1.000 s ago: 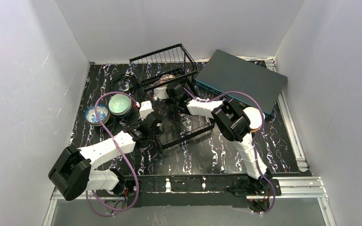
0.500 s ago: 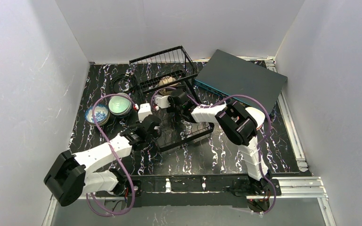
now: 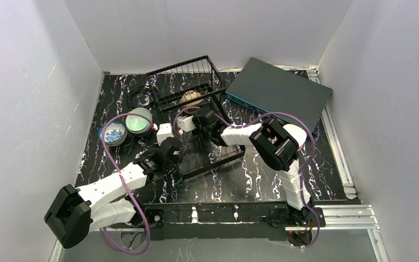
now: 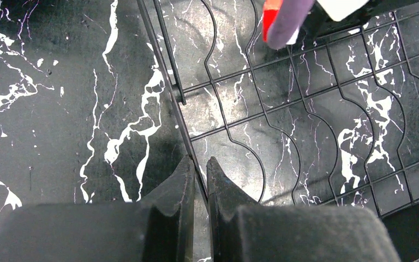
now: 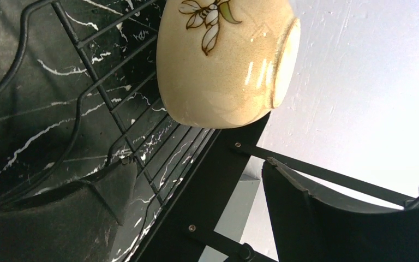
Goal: Unload the bowls from the dish rack
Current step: Move the bowl to the dish rack.
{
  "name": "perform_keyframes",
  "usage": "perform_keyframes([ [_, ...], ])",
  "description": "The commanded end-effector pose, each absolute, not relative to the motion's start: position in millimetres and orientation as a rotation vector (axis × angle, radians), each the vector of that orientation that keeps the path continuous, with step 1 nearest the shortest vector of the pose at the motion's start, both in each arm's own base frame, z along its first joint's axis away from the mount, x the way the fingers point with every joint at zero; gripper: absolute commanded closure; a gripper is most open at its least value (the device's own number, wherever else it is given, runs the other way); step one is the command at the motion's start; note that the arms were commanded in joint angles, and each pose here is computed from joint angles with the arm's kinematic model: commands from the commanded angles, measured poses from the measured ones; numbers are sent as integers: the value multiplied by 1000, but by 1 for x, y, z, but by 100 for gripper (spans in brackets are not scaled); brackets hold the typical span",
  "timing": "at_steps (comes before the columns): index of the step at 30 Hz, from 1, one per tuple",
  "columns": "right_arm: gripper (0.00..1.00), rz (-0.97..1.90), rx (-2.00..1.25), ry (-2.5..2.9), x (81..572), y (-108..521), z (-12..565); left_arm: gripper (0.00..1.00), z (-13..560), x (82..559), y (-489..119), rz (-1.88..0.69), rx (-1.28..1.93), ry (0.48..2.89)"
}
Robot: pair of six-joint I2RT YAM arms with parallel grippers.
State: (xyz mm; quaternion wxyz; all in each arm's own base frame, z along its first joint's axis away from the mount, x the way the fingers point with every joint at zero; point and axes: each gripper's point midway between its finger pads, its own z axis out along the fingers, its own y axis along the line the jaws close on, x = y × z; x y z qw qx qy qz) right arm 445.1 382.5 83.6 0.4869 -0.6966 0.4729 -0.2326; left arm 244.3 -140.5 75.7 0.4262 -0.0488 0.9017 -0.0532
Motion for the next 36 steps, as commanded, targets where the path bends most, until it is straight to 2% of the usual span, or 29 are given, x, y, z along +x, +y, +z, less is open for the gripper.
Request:
perform_keyframes([
  [1, 8, -536, -1607, 1103, 438, 387, 142, 100, 76, 227, -156, -213, 29, 2302],
  [3, 8, -511, -1610, 1133, 433, 383, 142, 91, 84, 228, -156, -219, 6, 2291],
  [8, 7, -483, -1623, 1173, 425, 375, 135, 50, 105, 226, -149, -223, -77, 2277],
  [12, 7, -445, -1641, 1176, 420, 377, 132, 41, 107, 214, -144, -238, -177, 2327],
  [17, 7, -366, -1669, 1164, 414, 387, 129, 41, 89, 200, -145, -273, -261, 2395],
  [21, 8, -350, -1674, 1155, 413, 393, 128, 43, 78, 196, -143, -252, -289, 2425],
  [25, 8, -326, -1678, 1130, 409, 402, 131, 53, 69, 193, -138, -227, -304, 2441],
  [27, 8, -315, -1680, 1121, 408, 407, 132, 62, 65, 191, -137, -216, -301, 2450],
  [30, 8, -305, -1690, 1105, 406, 417, 134, 81, 61, 188, -138, -217, -279, 2470],
  [34, 7, -309, -1699, 1089, 406, 428, 132, 97, 61, 188, -140, -217, -242, 2479],
  [36, 7, -321, -1705, 1090, 409, 431, 130, 100, 62, 189, -141, -214, -229, 2481],
])
